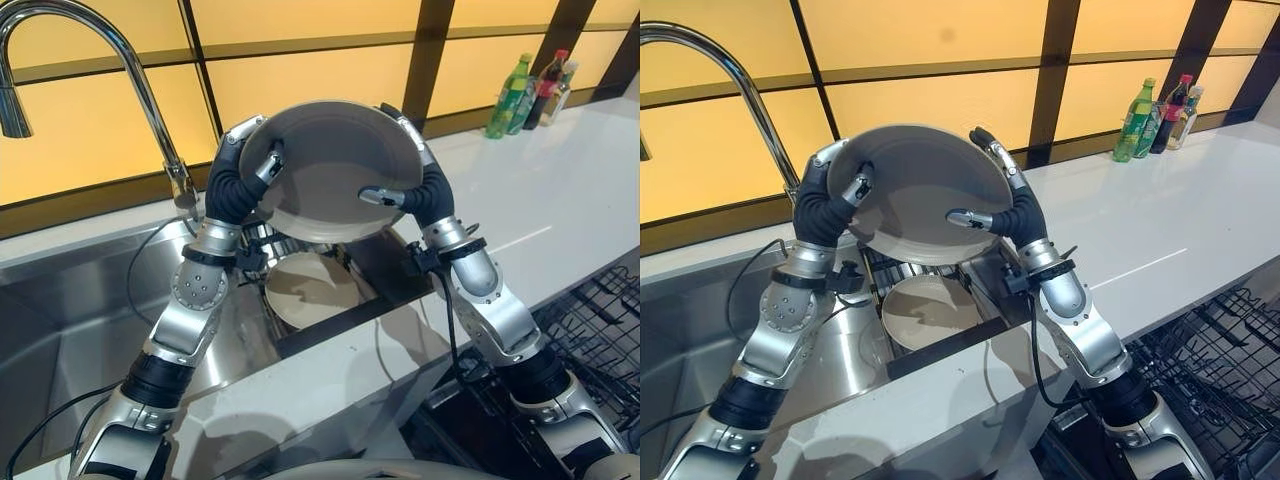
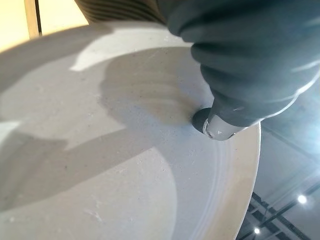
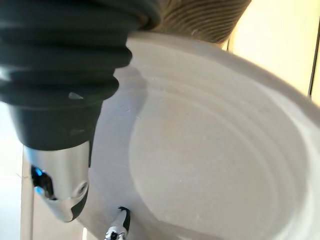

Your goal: Pick up plates and place into dishwasher.

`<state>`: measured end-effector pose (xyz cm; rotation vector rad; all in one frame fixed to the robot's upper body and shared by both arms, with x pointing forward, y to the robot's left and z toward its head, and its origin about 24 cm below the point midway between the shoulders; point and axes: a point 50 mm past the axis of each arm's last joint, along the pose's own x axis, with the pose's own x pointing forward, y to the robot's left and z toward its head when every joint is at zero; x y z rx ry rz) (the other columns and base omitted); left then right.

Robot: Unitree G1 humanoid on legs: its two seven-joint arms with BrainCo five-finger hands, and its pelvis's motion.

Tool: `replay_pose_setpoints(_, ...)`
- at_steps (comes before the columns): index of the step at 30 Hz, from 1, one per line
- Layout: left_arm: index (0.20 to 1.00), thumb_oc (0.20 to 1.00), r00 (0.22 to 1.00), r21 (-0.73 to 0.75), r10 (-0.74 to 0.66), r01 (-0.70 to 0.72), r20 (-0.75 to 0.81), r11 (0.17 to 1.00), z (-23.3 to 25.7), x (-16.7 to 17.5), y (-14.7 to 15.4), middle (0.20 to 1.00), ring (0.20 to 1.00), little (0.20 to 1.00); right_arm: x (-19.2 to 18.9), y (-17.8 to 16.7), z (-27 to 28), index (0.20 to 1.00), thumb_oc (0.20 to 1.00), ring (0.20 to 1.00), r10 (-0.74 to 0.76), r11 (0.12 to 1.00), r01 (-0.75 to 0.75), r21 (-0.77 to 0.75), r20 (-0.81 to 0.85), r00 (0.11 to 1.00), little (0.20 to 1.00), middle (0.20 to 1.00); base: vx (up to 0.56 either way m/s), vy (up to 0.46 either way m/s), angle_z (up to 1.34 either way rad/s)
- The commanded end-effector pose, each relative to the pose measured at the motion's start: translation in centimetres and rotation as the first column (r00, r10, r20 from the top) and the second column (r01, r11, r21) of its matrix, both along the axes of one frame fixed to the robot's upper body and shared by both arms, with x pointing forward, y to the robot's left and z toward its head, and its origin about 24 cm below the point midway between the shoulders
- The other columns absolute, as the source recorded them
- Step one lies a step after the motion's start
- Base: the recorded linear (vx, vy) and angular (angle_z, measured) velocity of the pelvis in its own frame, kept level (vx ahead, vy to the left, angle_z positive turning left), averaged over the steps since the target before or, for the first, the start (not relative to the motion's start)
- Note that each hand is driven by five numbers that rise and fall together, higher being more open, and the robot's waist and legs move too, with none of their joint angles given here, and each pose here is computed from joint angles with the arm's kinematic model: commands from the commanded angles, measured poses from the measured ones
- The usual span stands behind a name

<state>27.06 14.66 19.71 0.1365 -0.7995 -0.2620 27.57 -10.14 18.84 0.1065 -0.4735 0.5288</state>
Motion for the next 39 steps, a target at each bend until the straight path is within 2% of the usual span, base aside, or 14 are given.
replay_pose_setpoints(1, 0.2, 0.2, 0.977, 0.044, -0.176, 0.172, 0.118, 0.984, 2.2, -0.5, -2.6, 0.2, 0.2, 0.2, -2.2, 4.5, 2.7, 0.878, 0.878, 0.878, 0.503, 0.861, -0.504, 0.074, 0.025, 0.864, 0.878, 0.878, 0.0, 0.0, 0.0)
replay_pose_setpoints(2, 0.2, 0.2, 0.977, 0.042, -0.178, 0.174, 0.115, 0.984, 2.2, -0.5, -2.5, 0.2, 0.2, 0.2, -2.3, 4.6, 2.7, 0.592, 0.592, 0.592, 0.529, 0.845, -0.528, 0.086, 0.018, 0.849, 0.592, 0.592, 0.0, 0.0, 0.0)
replay_pose_setpoints(3, 0.2, 0.2, 0.978, 0.042, -0.181, 0.177, 0.108, 0.983, 2.0, -0.5, -2.6, 0.2, 0.2, 0.2, -2.5, 4.7, 2.7, 0.2, 0.2, 0.2, 0.561, 0.821, -0.56, 0.109, 0.024, 0.827, 0.2, 0.2, 0.0, 0.0, 0.0)
replay_pose_setpoints(21, 0.2, 0.2, 0.986, 0.025, -0.152, 0.15, 0.074, 0.988, 1.3, 0.2, -2.7, 0.2, 0.2, 0.2, -1.7, 4.2, 1.5, 0.2, 0.2, 0.2, 0.51, 0.859, -0.506, 0.08, -0.036, 0.859, 0.2, 0.2, 0.0, 0.0, 0.0)
replay_pose_setpoints(29, 0.2, 0.2, 0.992, 0.003, -0.122, 0.122, 0.029, 0.993, 1.2, 0.7, -2.6, 0.2, 0.2, 0.2, -1.0, 3.7, 1.7, 0.2, 0.2, 0.2, 0.404, 0.914, -0.403, 0.042, -0.029, 0.914, 0.2, 0.2, 0.0, 0.003, 0.0)
replay_pose_setpoints(30, 0.382, 0.382, 0.994, -0.005, -0.106, 0.106, -0.004, 0.994, 0.8, 1.0, -2.4, 0.382, 0.382, 0.382, -0.7, 3.5, 1.7, 0.2, 0.2, 0.2, 0.375, 0.927, -0.374, 0.037, -0.022, 0.927, 0.2, 0.2, -0.03, 0.032, 0.0)
replay_pose_setpoints(31, 1.0, 1.0, 0.996, -0.007, -0.091, 0.09, -0.025, 0.996, 0.6, 1.3, -2.2, 1.0, 1.0, 1.0, -0.5, 3.2, 1.8, 0.2, 0.2, 0.2, 0.344, 0.939, -0.343, 0.03, -0.016, 0.939, 0.2, 0.2, -0.03, 0.032, 0.0)
replay_pose_setpoints(35, 1.0, 1.0, 0.999, -0.09, 0.015, -0.019, -0.039, 0.996, 0.8, 1.7, -0.1, 1.0, 1.0, 1.0, 0.2, 1.5, 2.0, 0.2, 0.2, 0.2, 0.199, 0.98, -0.199, -0.015, 0.023, 0.98, 0.2, 0.2, -0.04, 0.039, -0.01)
replay_pose_setpoints(39, 1.0, 1.0, 0.98, -0.23, 0.196, -0.197, -0.026, 0.953, 1.3, 1.4, 3.9, 1.0, 1.0, 1.0, 0.6, -2.0, 2.2, 0.2, 0.2, 0.2, -0.002, 0.999, 0.005, -0.041, 0.066, 0.998, 0.2, 0.2, -0.04, 0.037, -0.01)
